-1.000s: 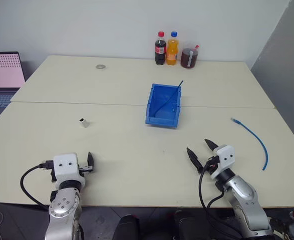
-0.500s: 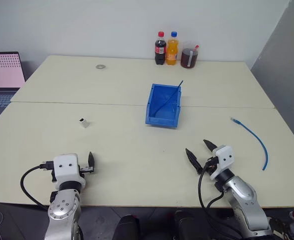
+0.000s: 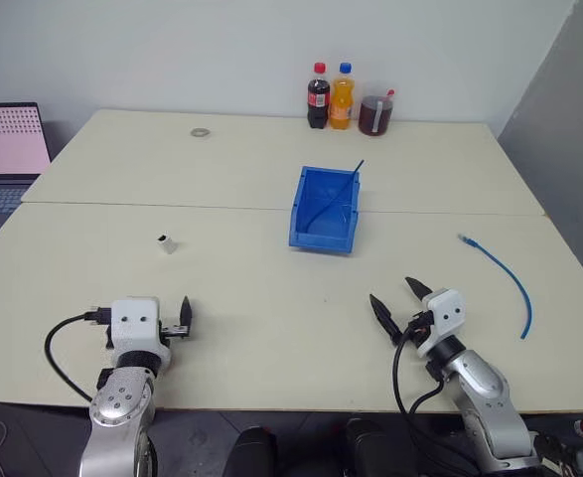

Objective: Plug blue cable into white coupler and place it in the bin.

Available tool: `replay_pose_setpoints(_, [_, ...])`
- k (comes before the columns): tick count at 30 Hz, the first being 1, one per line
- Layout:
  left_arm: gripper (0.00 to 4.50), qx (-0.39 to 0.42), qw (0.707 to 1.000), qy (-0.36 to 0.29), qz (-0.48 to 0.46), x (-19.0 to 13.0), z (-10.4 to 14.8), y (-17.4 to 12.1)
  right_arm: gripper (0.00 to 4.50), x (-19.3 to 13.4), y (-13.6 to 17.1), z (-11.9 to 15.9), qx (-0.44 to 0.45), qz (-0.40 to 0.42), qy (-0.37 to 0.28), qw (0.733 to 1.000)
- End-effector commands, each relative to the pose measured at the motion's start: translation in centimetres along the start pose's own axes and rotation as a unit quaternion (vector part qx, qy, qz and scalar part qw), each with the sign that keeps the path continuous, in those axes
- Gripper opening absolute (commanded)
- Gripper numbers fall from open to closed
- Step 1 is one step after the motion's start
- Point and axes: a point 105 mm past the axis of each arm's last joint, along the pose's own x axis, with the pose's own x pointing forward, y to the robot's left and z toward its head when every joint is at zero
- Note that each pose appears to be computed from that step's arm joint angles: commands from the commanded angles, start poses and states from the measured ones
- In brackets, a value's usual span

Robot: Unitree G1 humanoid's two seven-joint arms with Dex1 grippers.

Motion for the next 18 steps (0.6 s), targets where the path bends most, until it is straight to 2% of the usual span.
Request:
replay_pose_setpoints(1, [4.50,-0.013,0.990,-0.082,-0.112,0.0,3.8,-2.4,4.46,-0.3,-0.6,1.6,-0.013,-0.022,-0.033,0.999])
replay_pose_setpoints(5, [4.50,0.044,0.961,-0.112,-0.247,0.1,5.6,-5.6,4.46,-1.0,-1.0,3.1,-0.004,-0.031,-0.051,0.998])
replay_pose_setpoints(10, [4.50,0.068,0.906,-0.147,-0.392,1.2,9.0,-9.9,4.46,-3.4,-6.0,5.0,0.034,-0.143,-0.059,0.987])
replay_pose_setpoints(12, [4.50,0.068,0.882,-0.138,-0.446,1.2,9.6,-11.6,4.46,-4.2,-8.3,5.4,0.036,-0.171,-0.049,0.983])
replay_pose_setpoints(14, [4.50,0.064,0.870,-0.131,-0.471,1.3,10.0,-12.3,4.46,-4.3,-9.6,5.6,0.037,-0.177,-0.036,0.983])
replay_pose_setpoints(18, [4.50,0.084,0.830,-0.111,-0.539,1.2,10.8,-14.3,4.46,-3.2,-14.8,5.4,0.004,-0.163,0.054,0.985])
